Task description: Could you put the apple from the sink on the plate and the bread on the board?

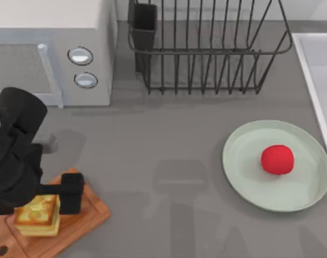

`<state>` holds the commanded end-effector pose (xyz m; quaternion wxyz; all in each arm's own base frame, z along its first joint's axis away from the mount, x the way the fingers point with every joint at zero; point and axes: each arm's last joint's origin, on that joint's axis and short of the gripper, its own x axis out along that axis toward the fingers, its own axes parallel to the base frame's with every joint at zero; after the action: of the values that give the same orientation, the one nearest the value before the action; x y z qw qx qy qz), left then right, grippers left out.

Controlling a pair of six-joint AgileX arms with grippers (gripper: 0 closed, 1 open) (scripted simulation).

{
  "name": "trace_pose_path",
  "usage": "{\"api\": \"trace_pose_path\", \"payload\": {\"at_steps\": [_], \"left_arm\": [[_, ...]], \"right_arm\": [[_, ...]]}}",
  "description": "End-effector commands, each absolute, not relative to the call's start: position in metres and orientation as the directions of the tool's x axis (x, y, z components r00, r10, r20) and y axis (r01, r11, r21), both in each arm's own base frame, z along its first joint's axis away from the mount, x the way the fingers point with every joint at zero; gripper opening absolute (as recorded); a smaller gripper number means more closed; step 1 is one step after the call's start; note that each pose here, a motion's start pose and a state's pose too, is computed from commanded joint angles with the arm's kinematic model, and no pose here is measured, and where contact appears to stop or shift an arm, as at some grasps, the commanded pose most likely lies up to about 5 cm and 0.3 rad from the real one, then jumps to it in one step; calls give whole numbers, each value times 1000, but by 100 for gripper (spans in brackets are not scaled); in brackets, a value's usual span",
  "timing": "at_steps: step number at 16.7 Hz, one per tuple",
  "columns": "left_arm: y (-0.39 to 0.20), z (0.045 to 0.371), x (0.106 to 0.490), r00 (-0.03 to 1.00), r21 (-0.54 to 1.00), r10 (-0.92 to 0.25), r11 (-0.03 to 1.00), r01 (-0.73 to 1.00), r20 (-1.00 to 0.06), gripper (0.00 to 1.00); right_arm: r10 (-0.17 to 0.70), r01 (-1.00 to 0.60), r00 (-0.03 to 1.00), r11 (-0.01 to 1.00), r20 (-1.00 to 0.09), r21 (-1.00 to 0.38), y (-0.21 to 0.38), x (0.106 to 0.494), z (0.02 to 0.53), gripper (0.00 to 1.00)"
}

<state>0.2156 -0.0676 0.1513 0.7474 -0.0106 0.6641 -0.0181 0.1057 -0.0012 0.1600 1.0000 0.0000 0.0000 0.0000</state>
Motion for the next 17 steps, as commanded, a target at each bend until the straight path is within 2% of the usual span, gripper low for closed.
{"api": "trace_pose_path", "payload": {"at_steps": [5, 10, 14, 17], "left_arm": [[-45, 182, 193, 450, -118, -107, 993, 4, -886, 100], [-22, 191, 154, 765, -134, -107, 991, 27, -635, 100], [-10, 178, 125, 921, -92, -60, 995, 26, -385, 100], [-4, 167, 112, 982, -49, -24, 999, 15, -188, 100]], "right_arm": [[0, 0, 1000, 1000, 0, 0, -1, 106, 160, 100], [0, 0, 1000, 1000, 0, 0, -1, 106, 160, 100], [0, 0, 1000, 1000, 0, 0, -1, 106, 160, 100], [0, 0, 1000, 1000, 0, 0, -1, 106, 160, 100]]}}
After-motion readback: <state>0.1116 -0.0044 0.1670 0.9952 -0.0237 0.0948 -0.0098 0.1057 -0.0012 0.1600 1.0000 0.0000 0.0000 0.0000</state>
